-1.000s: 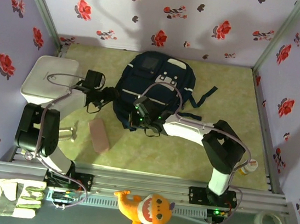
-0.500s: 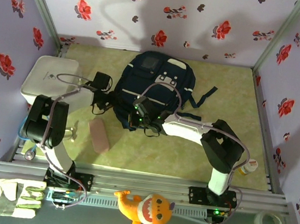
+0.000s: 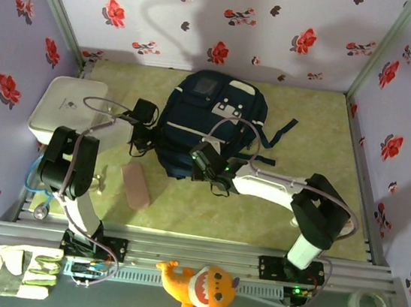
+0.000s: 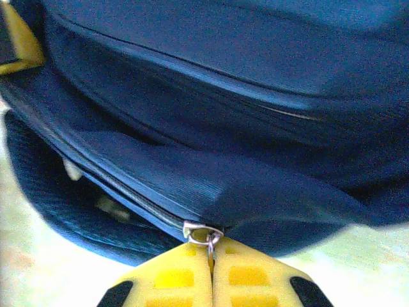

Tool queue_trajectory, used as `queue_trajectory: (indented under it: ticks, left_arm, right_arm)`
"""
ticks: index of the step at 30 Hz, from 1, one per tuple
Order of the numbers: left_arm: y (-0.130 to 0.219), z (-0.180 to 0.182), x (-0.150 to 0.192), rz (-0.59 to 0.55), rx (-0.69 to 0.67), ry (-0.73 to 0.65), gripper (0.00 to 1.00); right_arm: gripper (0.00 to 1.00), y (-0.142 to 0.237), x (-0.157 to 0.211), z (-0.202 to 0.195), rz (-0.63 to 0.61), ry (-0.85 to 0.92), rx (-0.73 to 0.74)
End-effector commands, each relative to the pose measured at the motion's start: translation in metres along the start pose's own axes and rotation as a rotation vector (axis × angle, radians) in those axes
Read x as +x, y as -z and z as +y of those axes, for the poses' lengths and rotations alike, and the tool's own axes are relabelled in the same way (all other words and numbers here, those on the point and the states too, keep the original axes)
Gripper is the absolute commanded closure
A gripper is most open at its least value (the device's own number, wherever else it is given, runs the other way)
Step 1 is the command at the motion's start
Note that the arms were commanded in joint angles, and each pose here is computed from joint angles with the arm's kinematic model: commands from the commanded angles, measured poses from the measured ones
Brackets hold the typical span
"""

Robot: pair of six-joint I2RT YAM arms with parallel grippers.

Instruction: Pack the student bag

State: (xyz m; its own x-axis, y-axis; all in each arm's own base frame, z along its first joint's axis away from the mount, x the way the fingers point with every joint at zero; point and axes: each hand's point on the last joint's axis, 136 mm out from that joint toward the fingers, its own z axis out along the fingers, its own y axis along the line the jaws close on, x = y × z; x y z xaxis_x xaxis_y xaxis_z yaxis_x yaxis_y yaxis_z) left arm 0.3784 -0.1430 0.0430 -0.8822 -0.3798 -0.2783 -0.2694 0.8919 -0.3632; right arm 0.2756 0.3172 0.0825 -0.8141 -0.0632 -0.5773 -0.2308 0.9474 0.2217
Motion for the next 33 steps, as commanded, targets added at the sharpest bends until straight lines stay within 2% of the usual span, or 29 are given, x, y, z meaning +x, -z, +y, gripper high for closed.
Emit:
queue_trajectory:
  ticks: [1,5,8,11,17,22,28,33]
  left_arm:
    - [-0.011,0.037,-0.005,-0.020,-0.160,-0.024,0.92]
    - [-0.009,0.034,-0.008,-0.022,-0.158,-0.030,0.92]
    - [0.000,0.027,-0.015,-0.034,-0.144,-0.040,0.91]
    - [0.018,0.013,-0.021,-0.051,-0.105,-0.090,0.84]
    - [0.068,-0.032,-0.016,-0.083,0.036,-0.341,0.60]
    - [0.096,-0.079,0.006,-0.123,0.177,-0.585,0.39]
    - [0.091,-0.125,0.043,-0.079,0.352,-0.771,0.35]
    - [0.077,-0.144,0.068,0.006,0.429,-0.856,0.39]
  right_arm:
    - [1.00,0.019,0.008,-0.067,-0.026,0.013,0.275]
    - [1.00,0.021,0.003,-0.086,-0.043,-0.063,0.299]
    - [1.00,0.015,-0.003,-0.076,-0.036,-0.066,0.222]
    - [1.00,0.014,-0.010,-0.060,-0.033,-0.028,0.152]
    - [1.00,0.020,-0.022,-0.035,-0.056,-0.018,-0.002]
    - [1.00,0.020,-0.025,-0.028,-0.058,-0.066,-0.102]
    - [1.00,0.022,-0.028,-0.027,-0.064,-0.114,-0.159]
    - [1.00,0.023,-0.027,-0.029,-0.066,-0.146,-0.183]
